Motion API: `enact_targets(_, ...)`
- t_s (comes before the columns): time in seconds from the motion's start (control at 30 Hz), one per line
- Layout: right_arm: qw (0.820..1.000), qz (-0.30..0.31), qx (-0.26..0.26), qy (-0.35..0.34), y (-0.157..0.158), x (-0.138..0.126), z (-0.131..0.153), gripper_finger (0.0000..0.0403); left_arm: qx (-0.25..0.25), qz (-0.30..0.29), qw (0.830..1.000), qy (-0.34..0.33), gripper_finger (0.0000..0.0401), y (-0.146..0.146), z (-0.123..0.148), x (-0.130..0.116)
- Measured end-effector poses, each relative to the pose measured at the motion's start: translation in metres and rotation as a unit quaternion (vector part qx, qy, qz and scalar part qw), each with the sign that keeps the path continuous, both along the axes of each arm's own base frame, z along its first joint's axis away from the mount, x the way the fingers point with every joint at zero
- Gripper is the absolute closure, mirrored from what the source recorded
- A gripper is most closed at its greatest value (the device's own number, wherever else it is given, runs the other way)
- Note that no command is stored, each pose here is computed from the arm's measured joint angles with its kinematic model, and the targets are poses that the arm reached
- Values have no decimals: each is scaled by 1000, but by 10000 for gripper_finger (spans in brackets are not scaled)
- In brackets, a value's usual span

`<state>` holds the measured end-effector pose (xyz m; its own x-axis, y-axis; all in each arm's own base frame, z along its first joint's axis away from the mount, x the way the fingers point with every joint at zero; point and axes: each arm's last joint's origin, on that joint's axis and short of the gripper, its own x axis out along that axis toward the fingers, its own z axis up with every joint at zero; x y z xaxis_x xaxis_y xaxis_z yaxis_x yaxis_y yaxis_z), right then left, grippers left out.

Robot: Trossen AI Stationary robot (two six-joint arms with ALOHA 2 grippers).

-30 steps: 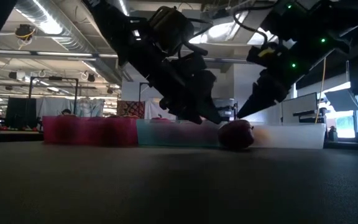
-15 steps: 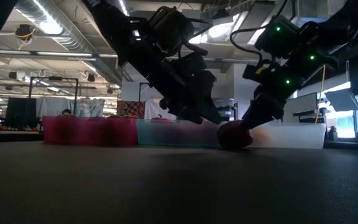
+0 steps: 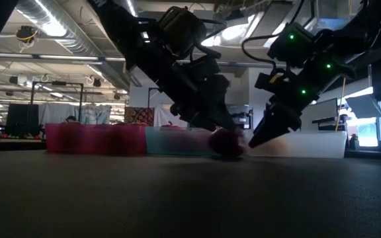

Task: Sort produce into baskets
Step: Put the apple into the pink bin

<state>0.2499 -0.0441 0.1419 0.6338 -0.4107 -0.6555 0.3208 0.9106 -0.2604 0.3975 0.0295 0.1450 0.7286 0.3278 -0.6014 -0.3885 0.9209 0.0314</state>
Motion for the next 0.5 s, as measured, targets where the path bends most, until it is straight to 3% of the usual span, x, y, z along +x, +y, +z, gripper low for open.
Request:
enact_targets(0.3, 999, -5, -12, -45, -1, 6, 7, 107, 41, 3, 999, 33, 17, 2, 15, -7)
enact_targets(0.5, 996, 17, -2, -92, -1, 14, 9, 107, 64, -7, 993, 102, 17, 6, 20, -21)
